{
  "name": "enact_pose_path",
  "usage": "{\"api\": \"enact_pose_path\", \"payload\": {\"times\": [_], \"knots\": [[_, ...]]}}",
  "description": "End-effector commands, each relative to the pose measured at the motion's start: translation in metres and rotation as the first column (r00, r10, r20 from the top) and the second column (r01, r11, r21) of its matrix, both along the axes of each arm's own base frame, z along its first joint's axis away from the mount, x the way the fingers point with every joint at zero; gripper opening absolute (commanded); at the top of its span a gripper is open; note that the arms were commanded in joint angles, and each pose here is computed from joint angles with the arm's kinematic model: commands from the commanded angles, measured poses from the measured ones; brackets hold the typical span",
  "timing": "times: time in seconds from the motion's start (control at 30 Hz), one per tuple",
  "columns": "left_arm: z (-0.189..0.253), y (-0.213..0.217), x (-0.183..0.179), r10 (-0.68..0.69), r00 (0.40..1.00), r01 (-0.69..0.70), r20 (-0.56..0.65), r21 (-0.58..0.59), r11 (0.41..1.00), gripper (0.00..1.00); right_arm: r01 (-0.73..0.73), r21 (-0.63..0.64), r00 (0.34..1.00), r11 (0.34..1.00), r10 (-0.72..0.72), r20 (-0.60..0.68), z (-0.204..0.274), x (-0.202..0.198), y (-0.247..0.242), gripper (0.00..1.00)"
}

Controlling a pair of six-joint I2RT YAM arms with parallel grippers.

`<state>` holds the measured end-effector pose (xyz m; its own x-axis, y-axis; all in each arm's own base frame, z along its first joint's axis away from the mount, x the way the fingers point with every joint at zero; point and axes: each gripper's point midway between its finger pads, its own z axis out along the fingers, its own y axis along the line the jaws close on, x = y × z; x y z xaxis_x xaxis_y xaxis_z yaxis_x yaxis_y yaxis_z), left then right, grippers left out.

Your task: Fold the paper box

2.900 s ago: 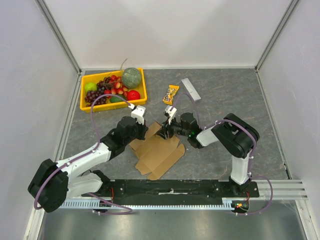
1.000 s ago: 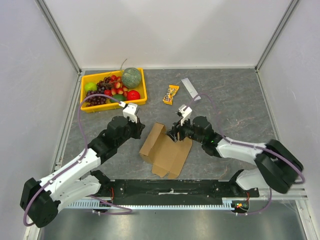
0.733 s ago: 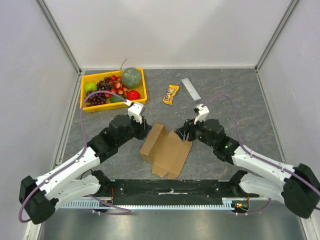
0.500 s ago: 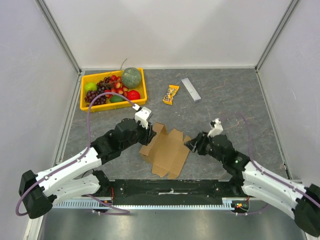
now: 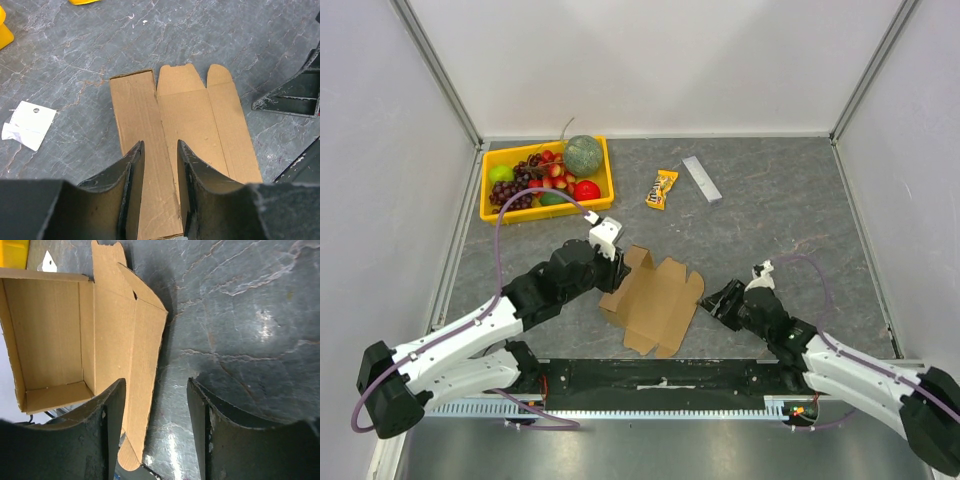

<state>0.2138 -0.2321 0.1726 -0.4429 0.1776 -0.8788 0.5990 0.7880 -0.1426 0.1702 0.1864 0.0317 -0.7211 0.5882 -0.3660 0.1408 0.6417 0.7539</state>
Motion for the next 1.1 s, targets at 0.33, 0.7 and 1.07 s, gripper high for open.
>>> {"api": "enact_pose_path", "payload": {"times": [0.33,0.7,1.07], "knots": [[-0.001,-0.002,-0.002,0.0,1.0,0.001,0.01,-0.034,0.999,0.39,0.016,0.072,0.998,0.997,-0.012,-0.061,-0.028,-0.005,0.014,0.53],[0.002,0.001,-0.003,0.005,1.0,-0.004,0.019,-0.043,0.999,0.39,0.052,0.08,0.998,0.995,-0.05,-0.022,-0.03,-0.003,0.011,0.46],[-0.003,0.002,-0.004,0.007,1.0,-0.006,0.012,-0.037,0.999,0.39,0.016,0.053,0.999,0.998,-0.018,0.04,-0.029,0.007,0.024,0.35]]}}
